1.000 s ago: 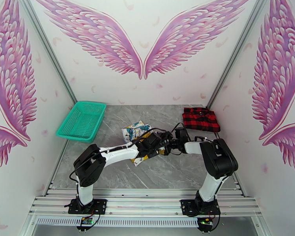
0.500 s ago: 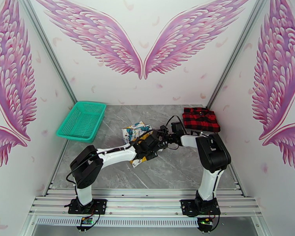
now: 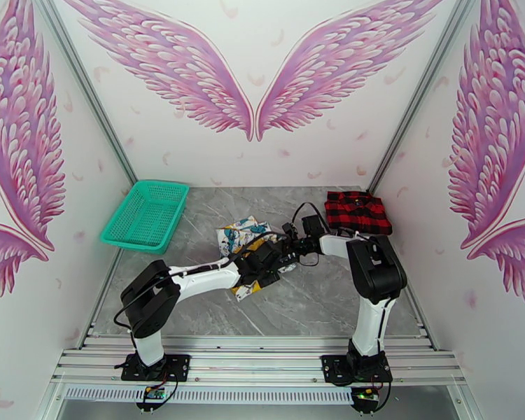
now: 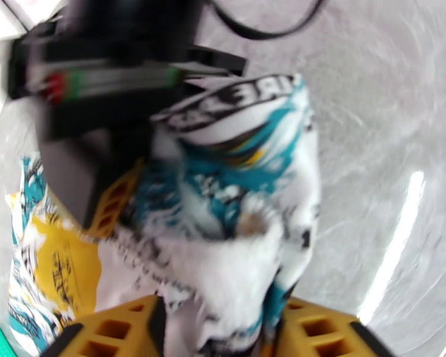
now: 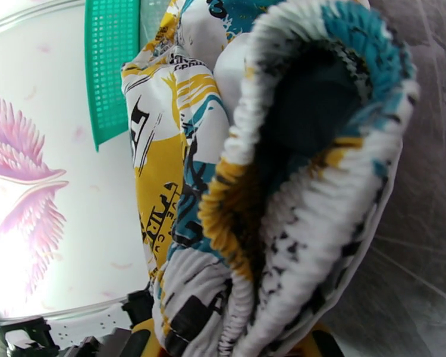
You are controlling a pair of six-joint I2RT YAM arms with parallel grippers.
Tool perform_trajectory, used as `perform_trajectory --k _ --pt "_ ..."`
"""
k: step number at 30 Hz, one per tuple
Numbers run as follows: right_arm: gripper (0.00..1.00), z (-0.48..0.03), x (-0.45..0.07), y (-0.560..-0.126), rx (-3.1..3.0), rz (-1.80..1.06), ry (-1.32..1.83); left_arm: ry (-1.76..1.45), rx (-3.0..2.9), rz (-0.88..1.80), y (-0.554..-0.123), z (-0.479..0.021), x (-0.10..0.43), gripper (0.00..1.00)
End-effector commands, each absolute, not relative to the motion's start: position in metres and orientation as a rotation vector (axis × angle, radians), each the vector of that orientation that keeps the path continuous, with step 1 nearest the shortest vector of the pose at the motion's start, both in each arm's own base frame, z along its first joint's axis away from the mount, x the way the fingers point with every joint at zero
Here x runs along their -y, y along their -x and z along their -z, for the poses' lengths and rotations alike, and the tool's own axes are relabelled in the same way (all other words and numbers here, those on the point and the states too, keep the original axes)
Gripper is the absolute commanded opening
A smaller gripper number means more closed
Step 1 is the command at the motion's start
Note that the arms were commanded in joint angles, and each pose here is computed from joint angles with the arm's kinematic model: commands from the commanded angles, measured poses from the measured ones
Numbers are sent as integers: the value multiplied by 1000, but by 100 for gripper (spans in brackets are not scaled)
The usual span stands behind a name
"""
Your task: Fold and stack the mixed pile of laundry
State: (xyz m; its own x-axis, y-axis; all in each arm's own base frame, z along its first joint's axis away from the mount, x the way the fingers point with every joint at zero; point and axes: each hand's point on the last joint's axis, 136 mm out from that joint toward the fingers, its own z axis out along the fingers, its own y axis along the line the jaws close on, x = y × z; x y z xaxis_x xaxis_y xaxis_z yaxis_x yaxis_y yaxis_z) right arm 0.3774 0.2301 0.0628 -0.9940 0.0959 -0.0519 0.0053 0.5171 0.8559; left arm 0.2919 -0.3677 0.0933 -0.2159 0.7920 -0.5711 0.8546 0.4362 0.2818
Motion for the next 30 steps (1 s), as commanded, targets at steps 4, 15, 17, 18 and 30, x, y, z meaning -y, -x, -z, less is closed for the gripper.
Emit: perform_trajectory --k 4,15,17,18,30 --pt "0 -84 -210 -392 -2660 -1156 71 -1157 -2017 318 -273 -151 350 65" --pt "0 -138 -145 -441 -2608 -444 206 -747 -2114 455 -283 -161 275 66" --pt "0 -148 -131 -451 -2591 -320 227 -708 -2130 449 -287 -155 266 66" --pt "0 -155 -124 -456 -2575 -257 240 -690 -2140 446 -289 -152 262 66" --pt "0 -221 -14 -503 -2459 154 182 -630 -2228 429 -294 -115 247 63"
